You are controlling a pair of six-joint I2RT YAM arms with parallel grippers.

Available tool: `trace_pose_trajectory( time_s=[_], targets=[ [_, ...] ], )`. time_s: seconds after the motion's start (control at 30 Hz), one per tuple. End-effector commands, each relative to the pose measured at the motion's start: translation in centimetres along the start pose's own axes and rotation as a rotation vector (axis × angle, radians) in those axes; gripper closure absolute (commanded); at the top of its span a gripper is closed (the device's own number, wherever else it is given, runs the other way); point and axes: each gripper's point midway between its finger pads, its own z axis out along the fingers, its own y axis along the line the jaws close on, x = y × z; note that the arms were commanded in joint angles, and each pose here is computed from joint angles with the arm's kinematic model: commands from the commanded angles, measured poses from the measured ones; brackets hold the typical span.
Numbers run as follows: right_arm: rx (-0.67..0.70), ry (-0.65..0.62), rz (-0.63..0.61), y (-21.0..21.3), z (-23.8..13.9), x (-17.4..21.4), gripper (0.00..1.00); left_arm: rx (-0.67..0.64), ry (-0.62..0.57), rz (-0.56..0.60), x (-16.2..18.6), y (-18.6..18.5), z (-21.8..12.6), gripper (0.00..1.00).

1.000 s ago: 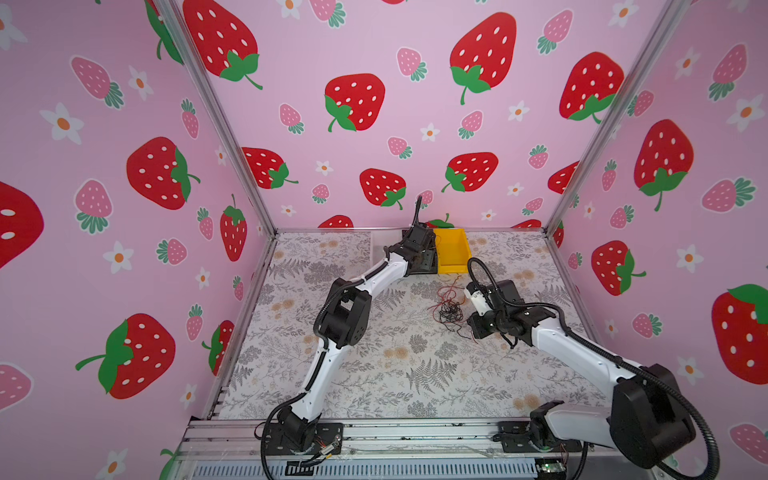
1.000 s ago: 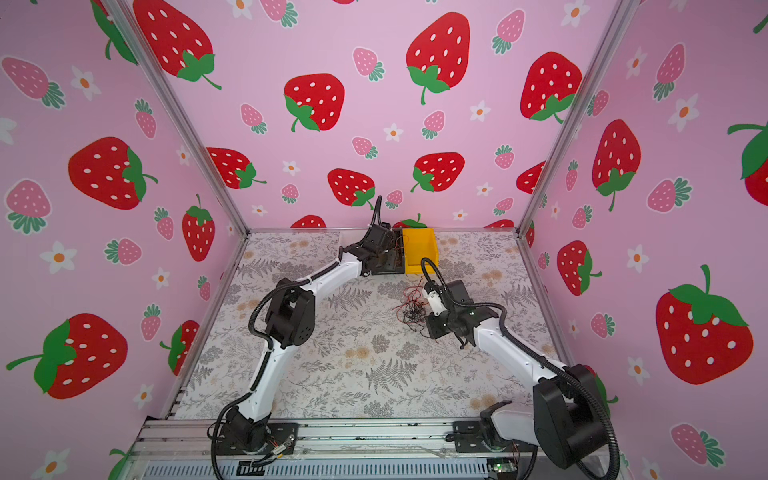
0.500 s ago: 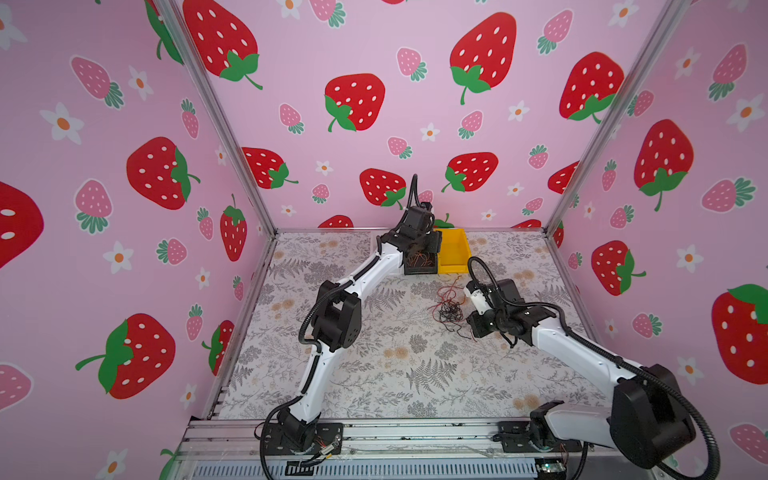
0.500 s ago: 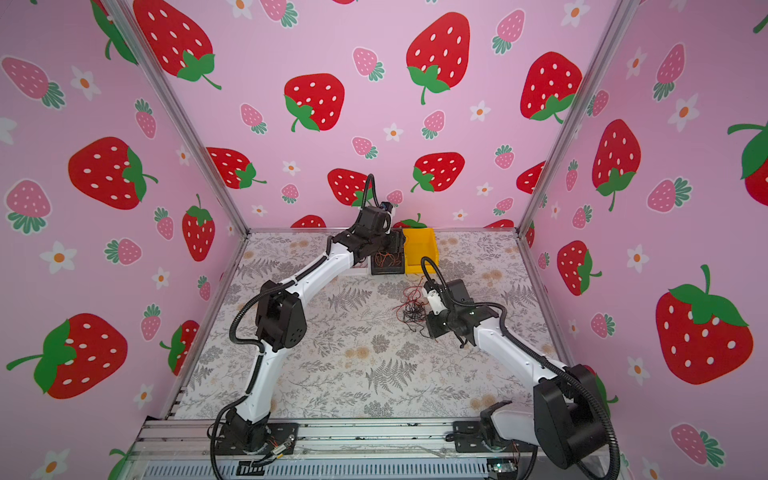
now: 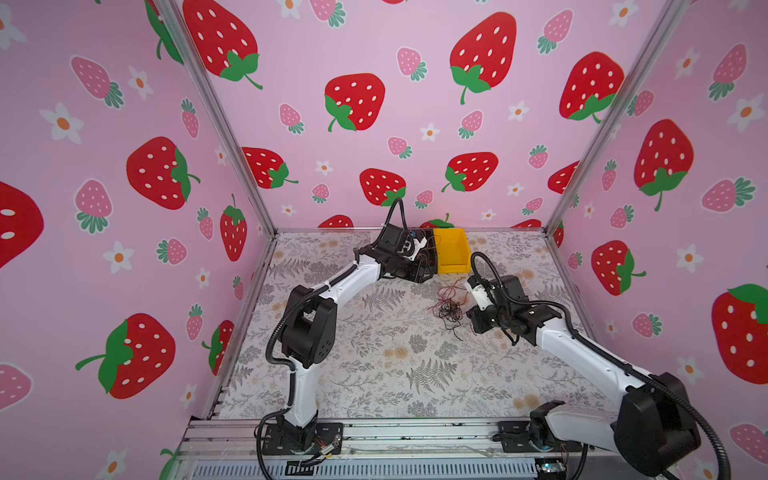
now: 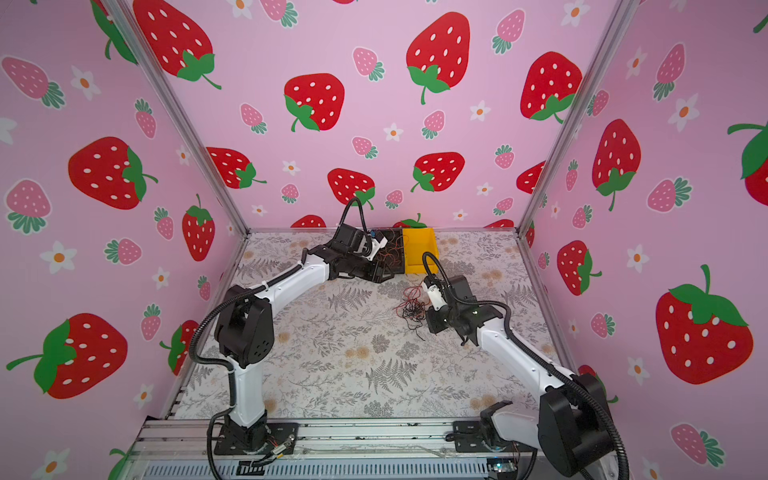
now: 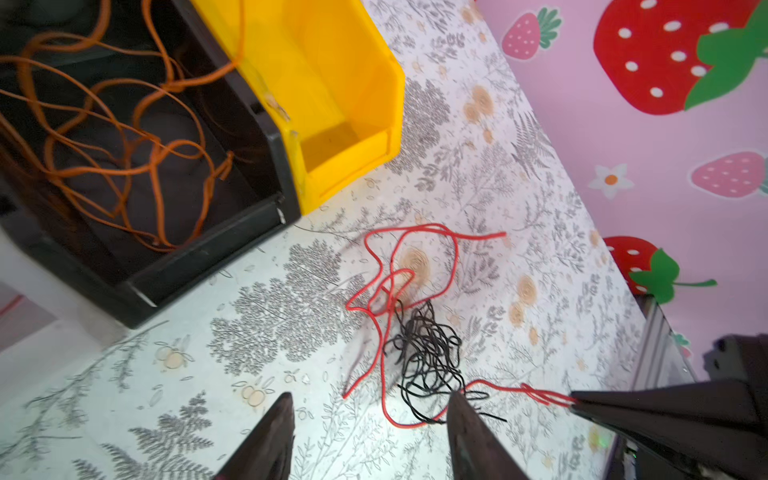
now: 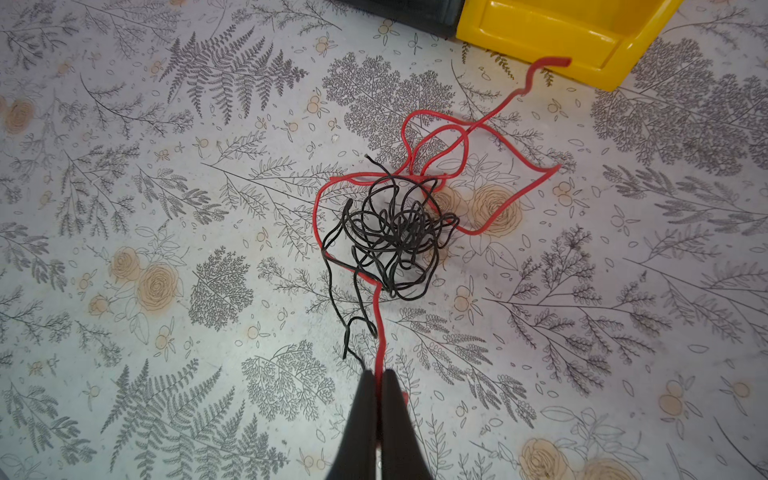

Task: Untangle the cables
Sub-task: 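Move the left gripper back to the black wire tangle and grasp it, then lift the black tangle with the left gripper off the red wire held by the right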

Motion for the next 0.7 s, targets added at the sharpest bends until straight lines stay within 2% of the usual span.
trace_pose_trajectory(
  time_s=[0.0, 0.33, 0.67],
  targets=[
    [0.007, 0.032, 0.021, -0.1, -0.3, 0.7, 1.00, 0.117, 0.078, 0.031, 1.9, -2.7, 1.8, 0.40],
    [0.011, 0.093, 0.140, -0.2, 0.7, 3.2, 1.00, 0.138, 0.204, 0.057, 4.3, -4.6, 6.4, 0.44],
    [0.015, 0.107, 0.161, -0.3, 1.4, 3.8, 1.00, 0.061, 0.294, 0.046, 5.6, -3.4, 8.9, 0.48]
  ],
)
